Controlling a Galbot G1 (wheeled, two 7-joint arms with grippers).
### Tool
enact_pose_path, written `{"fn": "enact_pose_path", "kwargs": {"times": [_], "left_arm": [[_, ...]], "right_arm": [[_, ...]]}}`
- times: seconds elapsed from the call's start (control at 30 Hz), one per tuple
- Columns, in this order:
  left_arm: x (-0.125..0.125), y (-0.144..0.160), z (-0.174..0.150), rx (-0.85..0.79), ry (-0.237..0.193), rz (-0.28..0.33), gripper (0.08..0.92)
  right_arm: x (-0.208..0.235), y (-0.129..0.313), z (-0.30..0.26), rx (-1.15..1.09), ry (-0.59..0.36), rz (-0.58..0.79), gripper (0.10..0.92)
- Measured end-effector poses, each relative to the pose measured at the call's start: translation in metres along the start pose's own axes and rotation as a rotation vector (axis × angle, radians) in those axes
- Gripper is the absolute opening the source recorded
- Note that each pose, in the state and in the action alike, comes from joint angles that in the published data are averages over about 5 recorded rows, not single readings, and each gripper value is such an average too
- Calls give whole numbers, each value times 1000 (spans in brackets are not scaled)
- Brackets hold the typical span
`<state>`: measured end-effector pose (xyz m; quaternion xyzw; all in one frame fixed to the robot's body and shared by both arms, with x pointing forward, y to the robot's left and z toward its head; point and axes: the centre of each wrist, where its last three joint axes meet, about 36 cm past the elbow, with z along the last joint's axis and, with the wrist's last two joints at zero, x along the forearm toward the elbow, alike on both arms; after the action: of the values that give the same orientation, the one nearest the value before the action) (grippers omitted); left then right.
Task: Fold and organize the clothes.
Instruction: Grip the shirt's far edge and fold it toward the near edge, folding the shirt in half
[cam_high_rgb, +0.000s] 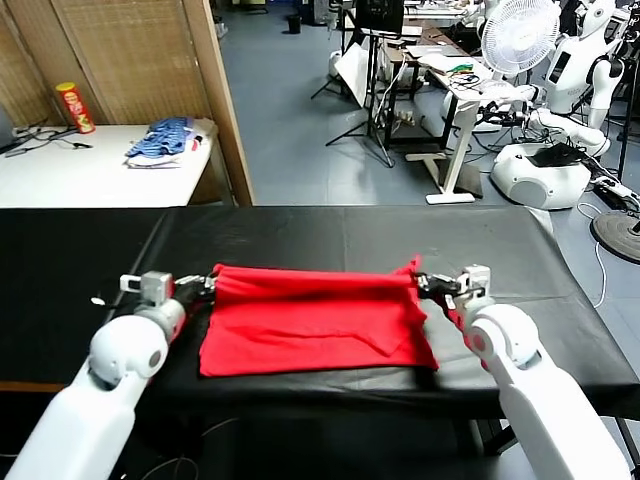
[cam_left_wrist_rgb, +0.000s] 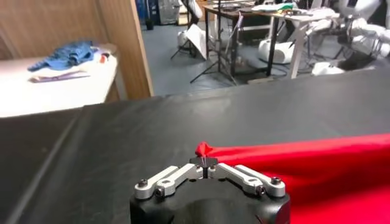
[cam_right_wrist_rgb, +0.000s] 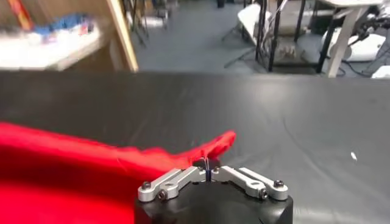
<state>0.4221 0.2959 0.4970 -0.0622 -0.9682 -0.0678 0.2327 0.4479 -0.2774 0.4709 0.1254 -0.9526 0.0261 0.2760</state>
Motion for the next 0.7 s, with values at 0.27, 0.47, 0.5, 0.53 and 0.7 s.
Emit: {"fn": "enact_pose_path", "kwargs": {"times": [0.27, 0.47, 0.5, 0.53, 0.7], "left_arm": [[21, -15, 25, -72, 37, -19, 128], [27, -26, 47, -73, 91, -3, 128], [28, -27, 50, -70, 98, -1, 128], [30, -29, 52, -69, 102, 0, 132], [37, -31, 55, -70, 107, -7, 308]], "right_arm": [[9, 8, 13, 19, 21, -11, 122], [16, 8, 18, 24, 28, -11, 123], [18, 8, 19, 27, 27, -9, 134], [20, 8, 19, 31, 26, -8, 146], [35, 6, 18, 43, 10, -5, 379]]}}
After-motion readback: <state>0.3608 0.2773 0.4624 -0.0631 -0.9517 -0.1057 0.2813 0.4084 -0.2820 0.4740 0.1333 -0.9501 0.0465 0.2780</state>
